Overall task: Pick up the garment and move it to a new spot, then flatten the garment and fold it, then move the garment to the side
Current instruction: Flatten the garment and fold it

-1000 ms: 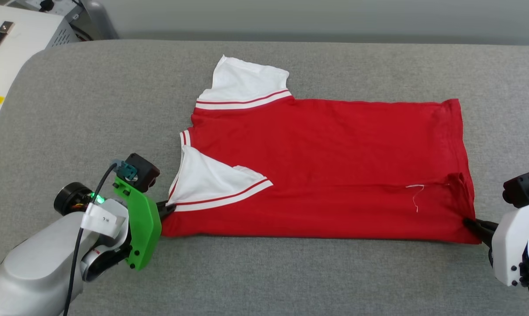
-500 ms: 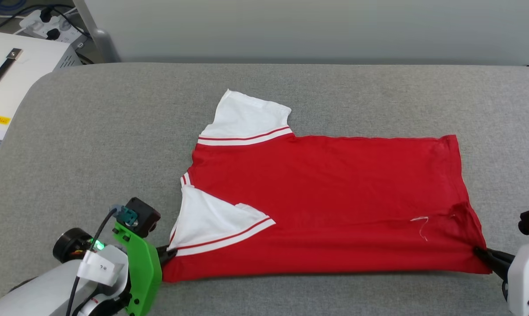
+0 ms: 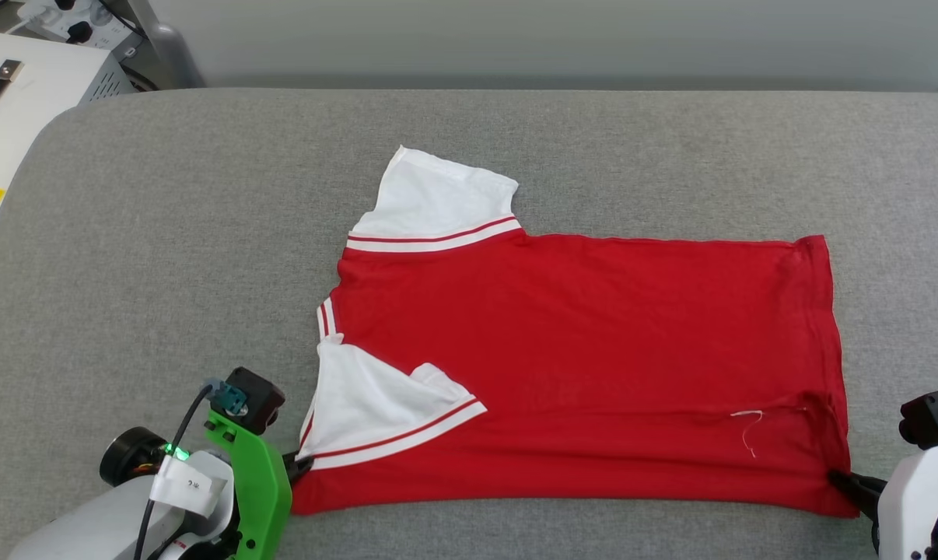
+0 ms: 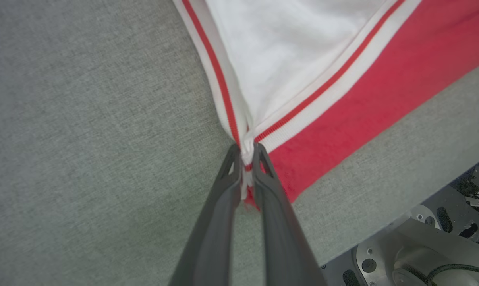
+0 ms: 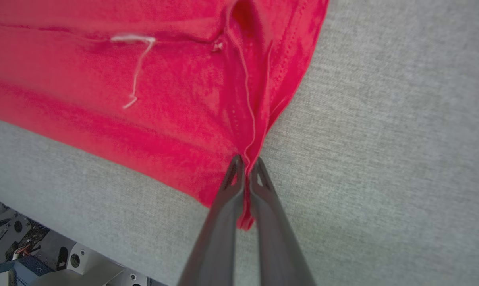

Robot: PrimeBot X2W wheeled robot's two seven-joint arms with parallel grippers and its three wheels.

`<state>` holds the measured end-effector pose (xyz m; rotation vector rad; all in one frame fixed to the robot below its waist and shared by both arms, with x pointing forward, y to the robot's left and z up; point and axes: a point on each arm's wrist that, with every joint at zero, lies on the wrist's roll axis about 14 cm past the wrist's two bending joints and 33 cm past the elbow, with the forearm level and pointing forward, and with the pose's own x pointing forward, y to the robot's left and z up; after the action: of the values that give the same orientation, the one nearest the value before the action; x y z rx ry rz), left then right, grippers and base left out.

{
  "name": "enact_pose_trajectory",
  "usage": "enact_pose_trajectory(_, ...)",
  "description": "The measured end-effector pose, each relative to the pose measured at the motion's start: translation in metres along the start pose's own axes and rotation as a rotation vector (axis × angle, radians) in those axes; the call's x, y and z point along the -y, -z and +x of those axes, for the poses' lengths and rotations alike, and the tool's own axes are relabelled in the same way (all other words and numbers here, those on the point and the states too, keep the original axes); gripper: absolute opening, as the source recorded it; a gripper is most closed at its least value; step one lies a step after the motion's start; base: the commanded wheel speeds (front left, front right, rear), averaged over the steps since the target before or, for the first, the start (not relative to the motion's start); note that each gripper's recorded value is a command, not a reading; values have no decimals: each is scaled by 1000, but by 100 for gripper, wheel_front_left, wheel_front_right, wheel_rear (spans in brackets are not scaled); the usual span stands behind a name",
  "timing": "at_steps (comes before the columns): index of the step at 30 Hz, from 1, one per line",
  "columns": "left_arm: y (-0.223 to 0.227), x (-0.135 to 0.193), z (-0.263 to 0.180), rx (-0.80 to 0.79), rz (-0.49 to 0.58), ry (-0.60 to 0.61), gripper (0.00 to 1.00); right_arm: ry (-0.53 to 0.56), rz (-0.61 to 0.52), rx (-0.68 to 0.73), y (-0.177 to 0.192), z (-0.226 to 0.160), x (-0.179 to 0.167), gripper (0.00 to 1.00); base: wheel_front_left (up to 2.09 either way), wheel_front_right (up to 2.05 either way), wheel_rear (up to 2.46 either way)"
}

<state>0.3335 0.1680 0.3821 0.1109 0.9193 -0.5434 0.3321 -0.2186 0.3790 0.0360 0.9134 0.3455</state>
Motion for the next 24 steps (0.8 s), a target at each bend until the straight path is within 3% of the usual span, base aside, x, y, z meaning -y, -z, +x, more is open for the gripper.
enact_pose_trajectory(1,-1,-1,1,10,-5,-4,69,1,6,3,1,1,0,47,0,0,0)
enact_pose_trajectory(2,-3,-2,1,24,-7,-11,100,3,13,11,1,2,0,100,0,0,0)
enact_pose_trajectory(7,-13,-13,-7,92,5,-54,100,25,8,127,-17,-3,3,100,0,0,0)
enact_pose_trajectory(12,-47,-27,-24,230,22,-117,100,83,-25,349,-58,-21,11,100,0,0,0)
enact_pose_trajectory(18,-122,-44,-46,427,123,-175,100,172,-52,669,-110,-57,14,100,0,0,0)
enact_pose_trajectory(24,-184,-51,-47,516,166,-162,100,190,-70,835,-135,-75,-3,100,0,0,0)
